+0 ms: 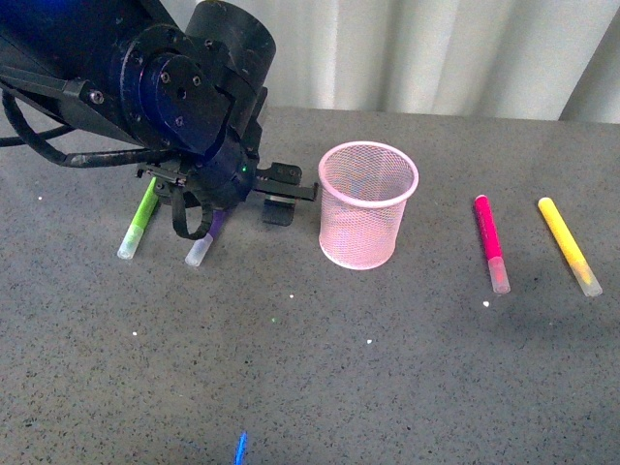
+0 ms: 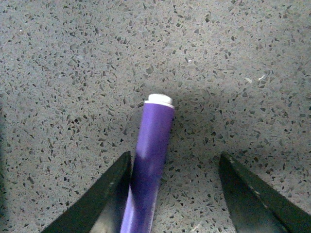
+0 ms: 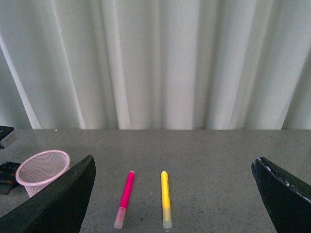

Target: Insert purple and pink pens into pink cup

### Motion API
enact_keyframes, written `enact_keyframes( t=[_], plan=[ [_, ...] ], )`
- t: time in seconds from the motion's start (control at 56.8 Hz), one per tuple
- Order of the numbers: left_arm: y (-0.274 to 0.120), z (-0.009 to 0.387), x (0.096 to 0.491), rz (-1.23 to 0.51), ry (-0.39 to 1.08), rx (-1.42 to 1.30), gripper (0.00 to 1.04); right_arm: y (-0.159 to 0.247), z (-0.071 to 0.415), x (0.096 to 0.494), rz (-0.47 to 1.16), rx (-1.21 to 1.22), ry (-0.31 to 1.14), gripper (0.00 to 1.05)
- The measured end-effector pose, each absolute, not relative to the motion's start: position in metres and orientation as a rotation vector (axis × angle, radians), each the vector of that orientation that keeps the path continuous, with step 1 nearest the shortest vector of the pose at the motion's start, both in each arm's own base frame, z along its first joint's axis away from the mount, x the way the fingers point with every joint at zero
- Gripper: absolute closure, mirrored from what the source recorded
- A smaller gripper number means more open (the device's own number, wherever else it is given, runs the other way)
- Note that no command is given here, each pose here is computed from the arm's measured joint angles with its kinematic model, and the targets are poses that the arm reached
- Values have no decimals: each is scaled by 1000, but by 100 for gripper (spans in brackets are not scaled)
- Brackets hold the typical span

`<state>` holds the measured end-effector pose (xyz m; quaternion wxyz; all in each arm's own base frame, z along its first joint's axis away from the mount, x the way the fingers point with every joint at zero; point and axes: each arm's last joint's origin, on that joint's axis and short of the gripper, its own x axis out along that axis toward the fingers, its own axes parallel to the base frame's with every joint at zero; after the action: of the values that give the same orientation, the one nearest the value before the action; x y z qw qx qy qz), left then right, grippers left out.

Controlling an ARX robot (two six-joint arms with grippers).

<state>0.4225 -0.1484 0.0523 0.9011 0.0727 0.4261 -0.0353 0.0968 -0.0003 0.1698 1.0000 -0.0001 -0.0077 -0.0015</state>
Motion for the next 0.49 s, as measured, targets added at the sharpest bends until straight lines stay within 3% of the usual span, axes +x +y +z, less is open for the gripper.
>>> enact_keyframes(
  t=[0.106,0.247,0.493],
  plan=[
    [-148,52,424,-58,866,165,63,0,170,97,-3,0,-15,7],
    [-140,50,426,-7,846,210,90,0,170,97,-3,0,-15,7],
    [-127,52,426,79,827,166,92,0,170,97,-3,0,-15,7]
  ],
)
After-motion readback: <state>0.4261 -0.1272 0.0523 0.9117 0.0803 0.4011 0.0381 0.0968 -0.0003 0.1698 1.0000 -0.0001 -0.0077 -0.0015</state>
